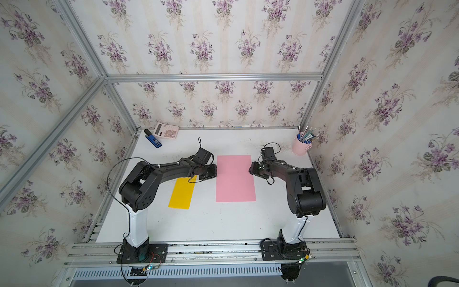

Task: Fold the rectangular paper in half along the long edge
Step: Pick up the paper from the center of the board.

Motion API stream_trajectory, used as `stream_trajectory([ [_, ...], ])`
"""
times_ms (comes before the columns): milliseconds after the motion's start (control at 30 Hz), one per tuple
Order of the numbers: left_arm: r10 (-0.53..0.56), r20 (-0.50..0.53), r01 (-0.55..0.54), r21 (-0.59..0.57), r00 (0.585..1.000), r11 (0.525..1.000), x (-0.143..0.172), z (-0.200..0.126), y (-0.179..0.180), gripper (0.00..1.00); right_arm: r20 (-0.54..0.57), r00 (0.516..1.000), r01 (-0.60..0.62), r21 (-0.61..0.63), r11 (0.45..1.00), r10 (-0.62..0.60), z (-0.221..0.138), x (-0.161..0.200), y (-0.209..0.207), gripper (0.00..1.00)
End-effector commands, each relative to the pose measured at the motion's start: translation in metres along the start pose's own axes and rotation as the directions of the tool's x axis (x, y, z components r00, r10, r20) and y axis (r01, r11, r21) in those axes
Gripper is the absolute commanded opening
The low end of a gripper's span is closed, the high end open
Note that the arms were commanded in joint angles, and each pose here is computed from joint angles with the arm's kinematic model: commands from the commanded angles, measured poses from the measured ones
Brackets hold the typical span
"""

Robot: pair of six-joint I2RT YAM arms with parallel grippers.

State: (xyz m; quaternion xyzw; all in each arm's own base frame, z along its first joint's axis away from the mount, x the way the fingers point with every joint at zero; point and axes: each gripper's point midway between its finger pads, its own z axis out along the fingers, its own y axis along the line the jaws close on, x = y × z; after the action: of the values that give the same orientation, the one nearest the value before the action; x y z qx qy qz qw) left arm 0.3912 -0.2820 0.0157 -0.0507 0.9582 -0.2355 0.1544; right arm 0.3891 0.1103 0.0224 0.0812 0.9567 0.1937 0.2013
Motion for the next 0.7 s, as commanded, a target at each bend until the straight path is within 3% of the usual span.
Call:
stream_trajectory([
  [0, -0.001, -0.017, 0.001, -0.029, 1.000, 1.000, 0.005, 0.002, 0.007, 0.00, -0.030, 1.000, 0.002, 0.022, 1.000, -0.002, 0.005, 0.008, -0.006, 0.55],
  [667, 0.004, -0.027, -0.005, -0.047, 1.000, 0.999, 0.006, -0.001, 0.009, 0.00, -0.142, 0.990, 0.012, -0.067, 0.998, -0.021, 0.006, 0.033, 0.014, 0.55],
])
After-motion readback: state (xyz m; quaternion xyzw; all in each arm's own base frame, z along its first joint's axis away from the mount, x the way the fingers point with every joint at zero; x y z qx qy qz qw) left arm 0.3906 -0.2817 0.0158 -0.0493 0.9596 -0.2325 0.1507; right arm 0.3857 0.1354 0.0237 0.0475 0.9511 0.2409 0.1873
